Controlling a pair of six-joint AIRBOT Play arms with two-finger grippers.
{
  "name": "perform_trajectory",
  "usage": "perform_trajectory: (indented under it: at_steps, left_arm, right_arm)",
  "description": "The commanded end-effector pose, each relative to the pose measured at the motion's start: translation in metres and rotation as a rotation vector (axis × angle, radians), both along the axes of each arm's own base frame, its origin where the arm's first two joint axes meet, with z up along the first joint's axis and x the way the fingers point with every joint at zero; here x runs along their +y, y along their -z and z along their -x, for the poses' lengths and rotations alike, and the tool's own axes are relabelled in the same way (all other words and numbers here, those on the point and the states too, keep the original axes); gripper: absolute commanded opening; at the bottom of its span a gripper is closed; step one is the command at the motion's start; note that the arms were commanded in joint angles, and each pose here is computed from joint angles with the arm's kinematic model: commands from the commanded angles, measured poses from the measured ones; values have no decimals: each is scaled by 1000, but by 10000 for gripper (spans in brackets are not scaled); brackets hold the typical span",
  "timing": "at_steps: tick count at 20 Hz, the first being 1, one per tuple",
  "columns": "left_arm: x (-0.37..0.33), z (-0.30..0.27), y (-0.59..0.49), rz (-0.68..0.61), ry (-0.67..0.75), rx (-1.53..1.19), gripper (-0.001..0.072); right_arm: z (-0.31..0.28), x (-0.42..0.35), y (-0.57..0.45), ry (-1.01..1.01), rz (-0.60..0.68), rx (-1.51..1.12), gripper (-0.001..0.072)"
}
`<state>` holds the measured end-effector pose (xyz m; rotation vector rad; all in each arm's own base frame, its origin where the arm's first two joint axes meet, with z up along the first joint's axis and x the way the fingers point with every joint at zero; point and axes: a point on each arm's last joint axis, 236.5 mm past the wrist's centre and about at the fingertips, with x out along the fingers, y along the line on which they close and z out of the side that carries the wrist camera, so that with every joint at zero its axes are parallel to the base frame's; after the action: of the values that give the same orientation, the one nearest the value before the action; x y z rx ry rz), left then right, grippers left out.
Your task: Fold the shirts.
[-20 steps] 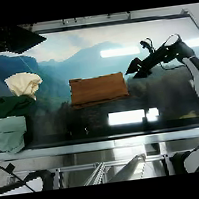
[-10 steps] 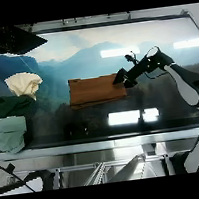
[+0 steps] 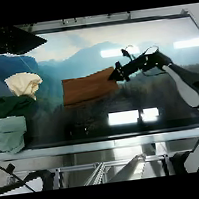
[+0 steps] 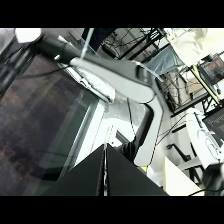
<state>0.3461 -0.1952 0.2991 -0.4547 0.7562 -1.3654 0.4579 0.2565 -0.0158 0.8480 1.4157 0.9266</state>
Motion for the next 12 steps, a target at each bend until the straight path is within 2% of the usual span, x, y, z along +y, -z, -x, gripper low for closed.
perform_trajectory:
  at_steps: [1, 4, 6, 9, 12]
  left_arm:
    - [0, 1, 0, -3, 5, 1, 18]
    - [1, 7, 2, -10, 29, 7, 18]
    - [1, 11, 3, -15, 44, 10, 18]
    - [-3, 13, 4, -17, 54, 10, 18]
    - [-11, 18, 4, -19, 79, 5, 18]
  right_arm:
    - [-20, -62, -80, 113, 12, -155, 14]
    - [-27, -201, -111, 376, 251, -183, 13]
    - [-10, -311, -123, 610, 426, -145, 13]
    - [67, -461, -115, 939, 711, 63, 13]
    - [179, -542, -94, 1060, 943, 348, 14]
